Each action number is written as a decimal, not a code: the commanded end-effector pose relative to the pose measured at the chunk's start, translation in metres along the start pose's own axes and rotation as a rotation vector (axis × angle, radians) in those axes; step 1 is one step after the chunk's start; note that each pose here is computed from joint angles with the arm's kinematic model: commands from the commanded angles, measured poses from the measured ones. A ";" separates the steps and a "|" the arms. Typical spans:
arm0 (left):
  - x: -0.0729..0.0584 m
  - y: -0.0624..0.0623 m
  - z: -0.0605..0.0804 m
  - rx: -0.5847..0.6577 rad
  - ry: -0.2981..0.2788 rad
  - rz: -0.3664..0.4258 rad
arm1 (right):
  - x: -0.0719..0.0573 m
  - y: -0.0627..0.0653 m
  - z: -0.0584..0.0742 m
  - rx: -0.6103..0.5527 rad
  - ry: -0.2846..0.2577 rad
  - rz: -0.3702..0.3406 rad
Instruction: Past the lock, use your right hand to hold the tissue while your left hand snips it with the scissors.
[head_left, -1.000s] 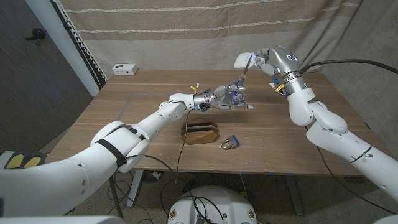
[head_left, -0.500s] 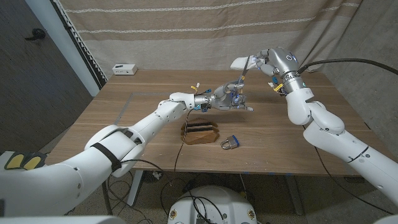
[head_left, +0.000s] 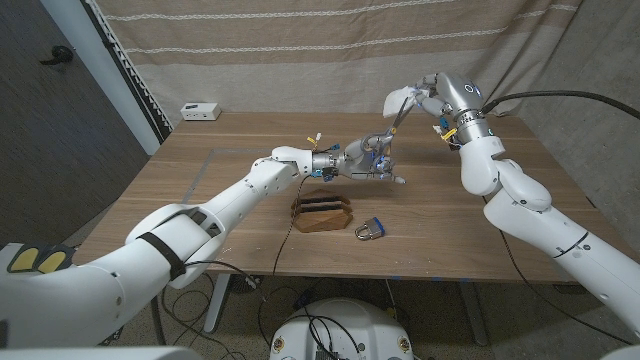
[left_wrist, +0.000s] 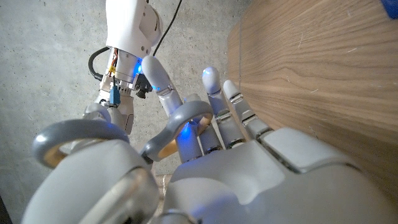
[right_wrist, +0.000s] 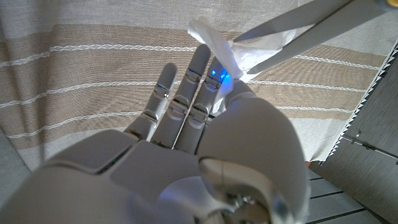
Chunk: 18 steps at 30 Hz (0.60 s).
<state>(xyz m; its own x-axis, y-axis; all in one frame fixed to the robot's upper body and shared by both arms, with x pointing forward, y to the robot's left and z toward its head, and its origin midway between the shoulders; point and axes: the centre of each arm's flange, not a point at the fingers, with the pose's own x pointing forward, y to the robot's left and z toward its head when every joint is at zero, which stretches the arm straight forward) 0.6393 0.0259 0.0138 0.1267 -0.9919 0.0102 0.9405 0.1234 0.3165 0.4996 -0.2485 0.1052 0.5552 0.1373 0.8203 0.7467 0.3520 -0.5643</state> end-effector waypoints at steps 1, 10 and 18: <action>-0.001 0.002 0.001 0.012 0.020 0.001 | 0.007 -0.002 -0.008 0.061 0.096 -0.002; -0.001 0.004 0.004 0.025 0.030 -0.001 | 0.009 0.002 -0.012 0.071 0.157 0.002; 0.000 0.006 0.006 0.038 0.035 0.002 | 0.009 0.005 -0.013 0.082 0.168 0.013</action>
<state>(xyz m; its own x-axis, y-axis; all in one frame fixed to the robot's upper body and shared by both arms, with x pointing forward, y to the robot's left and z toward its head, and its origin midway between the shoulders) 0.6417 0.0278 0.0182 0.1366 -0.9905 -0.0150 0.9333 0.1236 0.3372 0.5091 -0.2571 0.1096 0.6064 0.0185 0.7950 0.7203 0.4107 -0.5590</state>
